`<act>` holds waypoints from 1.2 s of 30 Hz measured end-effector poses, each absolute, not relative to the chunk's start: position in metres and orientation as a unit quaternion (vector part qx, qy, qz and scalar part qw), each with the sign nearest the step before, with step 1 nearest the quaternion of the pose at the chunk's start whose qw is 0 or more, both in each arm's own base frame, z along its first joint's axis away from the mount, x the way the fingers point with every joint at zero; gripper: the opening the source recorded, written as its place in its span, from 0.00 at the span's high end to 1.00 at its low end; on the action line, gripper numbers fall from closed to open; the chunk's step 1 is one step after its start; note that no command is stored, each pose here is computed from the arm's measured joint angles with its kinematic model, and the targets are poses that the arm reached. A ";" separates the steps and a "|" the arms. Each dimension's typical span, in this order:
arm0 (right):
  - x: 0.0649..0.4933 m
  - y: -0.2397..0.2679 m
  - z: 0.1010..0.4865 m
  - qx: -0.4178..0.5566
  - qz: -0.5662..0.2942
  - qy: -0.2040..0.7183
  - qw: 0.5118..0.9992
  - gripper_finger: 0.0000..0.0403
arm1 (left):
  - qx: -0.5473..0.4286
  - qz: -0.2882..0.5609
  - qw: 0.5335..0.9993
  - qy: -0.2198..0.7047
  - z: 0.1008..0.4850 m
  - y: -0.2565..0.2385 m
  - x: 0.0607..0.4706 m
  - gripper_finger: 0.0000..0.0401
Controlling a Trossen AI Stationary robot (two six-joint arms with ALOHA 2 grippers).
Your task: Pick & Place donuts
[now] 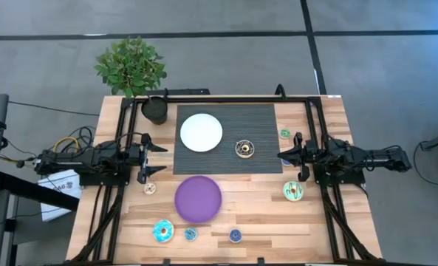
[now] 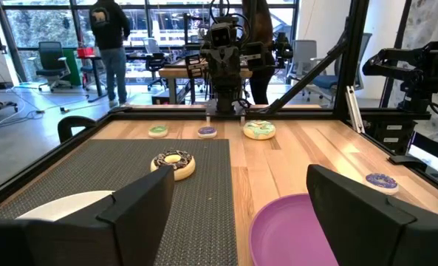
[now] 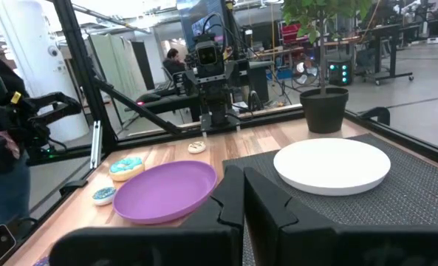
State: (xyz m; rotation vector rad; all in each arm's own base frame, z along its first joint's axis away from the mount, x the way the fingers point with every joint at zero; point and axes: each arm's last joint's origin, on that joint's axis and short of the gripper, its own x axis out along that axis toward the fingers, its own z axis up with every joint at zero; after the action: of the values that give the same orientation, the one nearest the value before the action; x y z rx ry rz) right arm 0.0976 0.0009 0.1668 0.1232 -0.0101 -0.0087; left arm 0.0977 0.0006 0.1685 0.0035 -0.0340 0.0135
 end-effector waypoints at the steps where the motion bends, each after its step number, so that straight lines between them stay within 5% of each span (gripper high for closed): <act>1: 0.098 0.001 0.167 0.062 -0.004 -0.005 0.998 1.00 | 0.002 0.007 1.000 -0.017 0.168 0.001 0.098 0.25; 8: 0.098 0.001 0.167 0.062 -0.004 -0.005 0.998 1.00 | -0.002 0.007 1.000 -0.017 0.168 0.001 0.098 0.25; 20: 0.098 0.001 0.167 0.062 -0.004 -0.005 0.998 1.00 | -0.185 0.017 0.982 -0.023 0.169 0.001 0.098 0.25; 36: 0.098 0.001 0.167 0.062 -0.004 -0.005 0.998 1.00 | -0.203 0.026 0.978 -0.027 0.169 0.002 0.098 0.25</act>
State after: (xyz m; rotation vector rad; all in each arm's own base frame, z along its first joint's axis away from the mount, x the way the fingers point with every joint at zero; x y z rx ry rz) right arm 0.0976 0.0009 0.1666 0.1236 -0.0096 -0.0086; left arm 0.0976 0.0020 0.1693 -0.4096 -0.0550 0.0525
